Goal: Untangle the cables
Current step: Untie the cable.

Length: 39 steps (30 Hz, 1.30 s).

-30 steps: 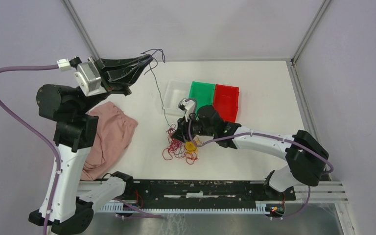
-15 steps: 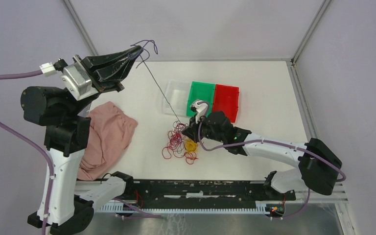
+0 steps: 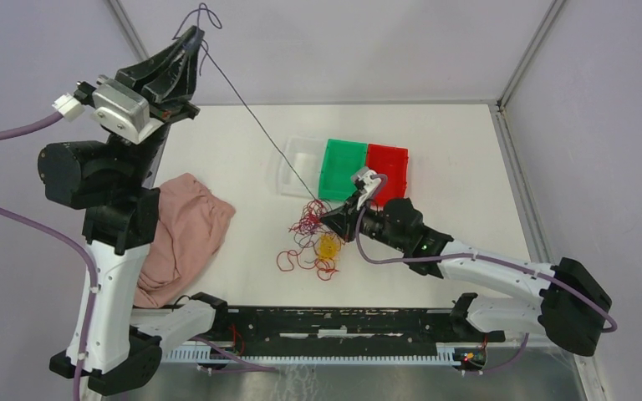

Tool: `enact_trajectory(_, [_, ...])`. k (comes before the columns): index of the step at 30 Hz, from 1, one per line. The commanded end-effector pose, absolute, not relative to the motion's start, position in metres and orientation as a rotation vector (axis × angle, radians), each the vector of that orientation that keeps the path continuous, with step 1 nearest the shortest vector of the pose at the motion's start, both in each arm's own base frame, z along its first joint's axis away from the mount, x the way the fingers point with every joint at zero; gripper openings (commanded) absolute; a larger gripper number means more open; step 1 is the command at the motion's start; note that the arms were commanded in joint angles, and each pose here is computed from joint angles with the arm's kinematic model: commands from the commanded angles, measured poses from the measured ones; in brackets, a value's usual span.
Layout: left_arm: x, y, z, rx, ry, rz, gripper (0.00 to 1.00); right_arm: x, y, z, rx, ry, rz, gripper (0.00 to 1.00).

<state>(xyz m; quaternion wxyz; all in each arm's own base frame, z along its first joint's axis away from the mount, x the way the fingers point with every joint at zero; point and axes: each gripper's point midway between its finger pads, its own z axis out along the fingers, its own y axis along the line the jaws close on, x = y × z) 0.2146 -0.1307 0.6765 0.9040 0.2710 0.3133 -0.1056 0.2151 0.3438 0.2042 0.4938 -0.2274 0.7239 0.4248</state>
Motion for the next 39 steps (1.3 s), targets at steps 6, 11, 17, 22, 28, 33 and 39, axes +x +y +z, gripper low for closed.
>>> enact_trajectory(6, [0.144, -0.106, 0.736, 0.477, 0.417, -0.213, 0.05, 0.208, 0.316, 0.202, -0.476, 1.854, 1.088, 0.29])
enact_trajectory(11, [0.142, -0.142, 0.703, 0.636, 0.477, -0.412, 0.06, 0.213, 0.323, 0.220, -0.493, 1.858, 1.097, 0.20])
enact_trajectory(17, [0.148, -0.122, 0.721, 0.546, 0.420, -0.270, 0.03, 0.220, 0.319, 0.205, -0.483, 1.905, 1.040, 0.15])
enact_trajectory(22, [0.156, -0.121, 0.731, 0.534, 0.411, -0.240, 0.06, 0.217, 0.334, 0.219, -0.574, 1.842, 1.101, 0.53])
enact_trajectory(28, [0.178, -0.148, 0.690, 0.648, 0.519, -0.342, 0.07, 0.221, 0.344, 0.272, -0.599, 1.703, 1.139, 0.69])
enact_trajectory(33, [0.198, -0.168, 0.654, 0.720, 0.615, -0.435, 0.07, 0.220, 0.366, 0.327, -0.629, 1.545, 1.249, 0.74])
enact_trajectory(39, [0.217, -0.191, 0.620, 0.813, 0.717, -0.547, 0.09, 0.253, 0.391, 0.345, -0.605, 1.553, 1.176, 0.75])
